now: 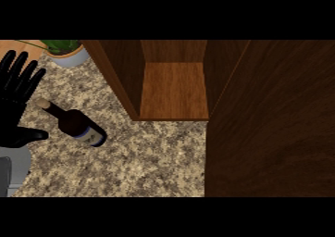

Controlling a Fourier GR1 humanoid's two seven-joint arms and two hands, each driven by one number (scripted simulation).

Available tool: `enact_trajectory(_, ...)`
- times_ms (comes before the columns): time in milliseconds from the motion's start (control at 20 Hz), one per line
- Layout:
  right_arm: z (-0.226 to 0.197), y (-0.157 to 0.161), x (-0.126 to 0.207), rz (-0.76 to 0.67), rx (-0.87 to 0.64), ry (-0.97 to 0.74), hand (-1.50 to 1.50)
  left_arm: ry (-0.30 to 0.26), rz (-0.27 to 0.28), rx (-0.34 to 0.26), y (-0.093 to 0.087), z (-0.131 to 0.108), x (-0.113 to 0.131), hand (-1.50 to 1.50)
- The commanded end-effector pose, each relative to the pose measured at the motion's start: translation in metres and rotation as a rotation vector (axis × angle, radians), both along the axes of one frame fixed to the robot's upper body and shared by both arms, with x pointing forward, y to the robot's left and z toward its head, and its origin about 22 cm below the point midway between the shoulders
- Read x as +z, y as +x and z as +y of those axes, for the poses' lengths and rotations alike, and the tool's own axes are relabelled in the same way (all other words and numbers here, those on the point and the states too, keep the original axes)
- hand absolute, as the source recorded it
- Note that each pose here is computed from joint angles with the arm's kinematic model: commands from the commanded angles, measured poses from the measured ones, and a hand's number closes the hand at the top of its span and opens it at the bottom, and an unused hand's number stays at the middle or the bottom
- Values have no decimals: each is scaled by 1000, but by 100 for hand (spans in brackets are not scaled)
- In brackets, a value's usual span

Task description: Pick up the wine, place it into the cabinet and close the cabinet

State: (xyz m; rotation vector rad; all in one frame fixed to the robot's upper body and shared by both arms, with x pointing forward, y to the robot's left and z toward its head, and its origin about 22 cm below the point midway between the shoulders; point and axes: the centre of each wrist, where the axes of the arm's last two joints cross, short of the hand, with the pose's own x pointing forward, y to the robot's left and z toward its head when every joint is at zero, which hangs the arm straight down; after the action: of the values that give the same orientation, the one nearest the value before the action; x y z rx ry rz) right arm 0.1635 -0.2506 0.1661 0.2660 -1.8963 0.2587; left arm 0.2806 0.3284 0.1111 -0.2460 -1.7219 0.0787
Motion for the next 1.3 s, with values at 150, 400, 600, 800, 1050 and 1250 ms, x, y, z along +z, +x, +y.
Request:
enact_trajectory(150, 4, -14, -2, 4, 2, 11, -150, 22, 52, 26, -7, 28, -31, -150)
enact_trajectory(400, 9, -15, 8, -24, 18, 21, -150, 24, 68, 36, 0, 34, -65, -150)
enact_trajectory(600, -5, 15, 12, -17, 27, 18, -150, 32, 79, 46, -7, 49, -77, -150)
enact_trajectory(800, 11, -17, 6, -5, 31, 3, -150, 47, 101, 54, -15, 21, -94, -150)
enact_trajectory(1050, 12, -11, 8, -4, 20, 0, -150, 71, 125, 36, -5, 55, -110, -150)
enact_trajectory(1250, 6, 7, -9, 23, 34, 4, -150, 56, 132, 13, 0, 51, -125, -150)
